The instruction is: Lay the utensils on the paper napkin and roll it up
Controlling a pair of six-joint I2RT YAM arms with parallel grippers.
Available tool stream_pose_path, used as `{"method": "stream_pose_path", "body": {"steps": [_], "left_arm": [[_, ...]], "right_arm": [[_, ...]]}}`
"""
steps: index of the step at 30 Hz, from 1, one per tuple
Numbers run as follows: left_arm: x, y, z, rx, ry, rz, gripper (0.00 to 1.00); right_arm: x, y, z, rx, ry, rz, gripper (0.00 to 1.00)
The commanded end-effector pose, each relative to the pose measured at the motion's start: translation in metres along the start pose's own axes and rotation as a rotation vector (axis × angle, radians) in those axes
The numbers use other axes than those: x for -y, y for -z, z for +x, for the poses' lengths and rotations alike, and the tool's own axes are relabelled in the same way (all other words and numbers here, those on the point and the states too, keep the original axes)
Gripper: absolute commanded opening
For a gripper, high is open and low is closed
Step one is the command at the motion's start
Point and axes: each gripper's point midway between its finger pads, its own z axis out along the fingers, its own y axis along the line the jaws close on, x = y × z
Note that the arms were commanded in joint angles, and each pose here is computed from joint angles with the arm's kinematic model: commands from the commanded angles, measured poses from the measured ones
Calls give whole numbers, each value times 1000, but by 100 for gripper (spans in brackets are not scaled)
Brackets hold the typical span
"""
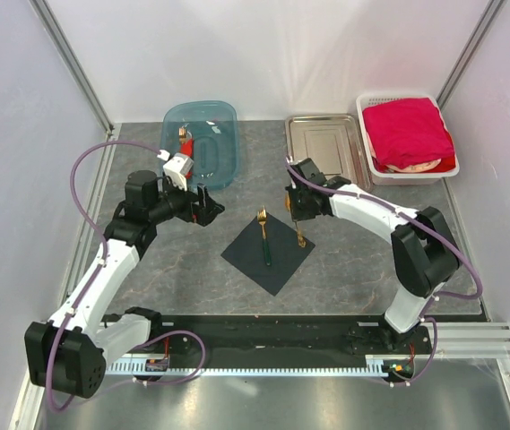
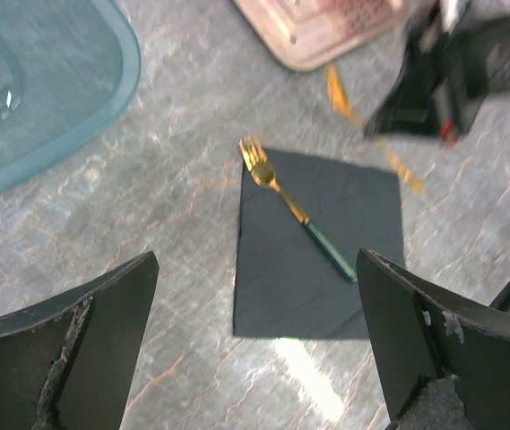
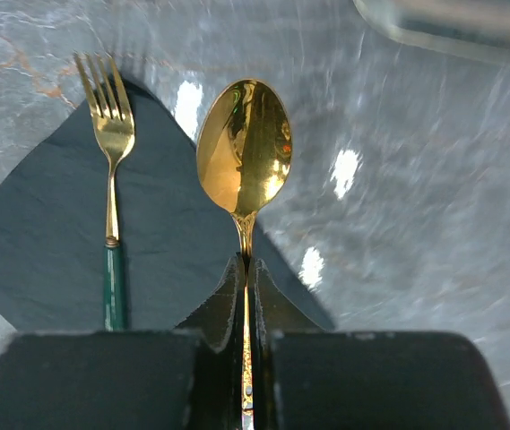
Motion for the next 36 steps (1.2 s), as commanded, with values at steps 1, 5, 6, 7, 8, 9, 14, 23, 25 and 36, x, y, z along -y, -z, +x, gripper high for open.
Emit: {"method": "stream_pose_path", "body": {"steps": [1, 5, 6, 7, 8, 9, 14, 23, 25, 36], "left_arm": [[7, 3, -18, 84, 38, 20, 100], [8, 3, -13, 80, 49, 26, 100], [7, 3, -13, 82, 48, 20, 100], [6, 3, -14, 87, 45, 15, 100], [5, 3, -14, 90, 43, 10, 100], [5, 3, -14, 91, 42, 9, 100], [5, 3, -14, 94, 36, 11, 100], [5, 4, -7, 86, 38, 13, 100], [5, 4, -7, 88, 35, 13, 100], [3, 4, -6, 86, 34, 6, 100]], "right_arm": [[-20, -3, 0, 49, -176, 11, 0], [-39, -10, 6, 31, -171, -13, 0], [-41, -12, 6, 29, -172, -12, 0], [-47, -12, 8, 24, -163, -22, 0], [-49, -14, 10, 18, -160, -24, 0], [-52, -17, 11, 11, -154, -26, 0], [-63, -25, 14, -6, -141, -42, 0], [-75, -31, 19, -36, -145, -71, 0], [-77, -34, 19, -45, -152, -79, 0], [-82, -42, 19, -71, -156, -80, 0]]}}
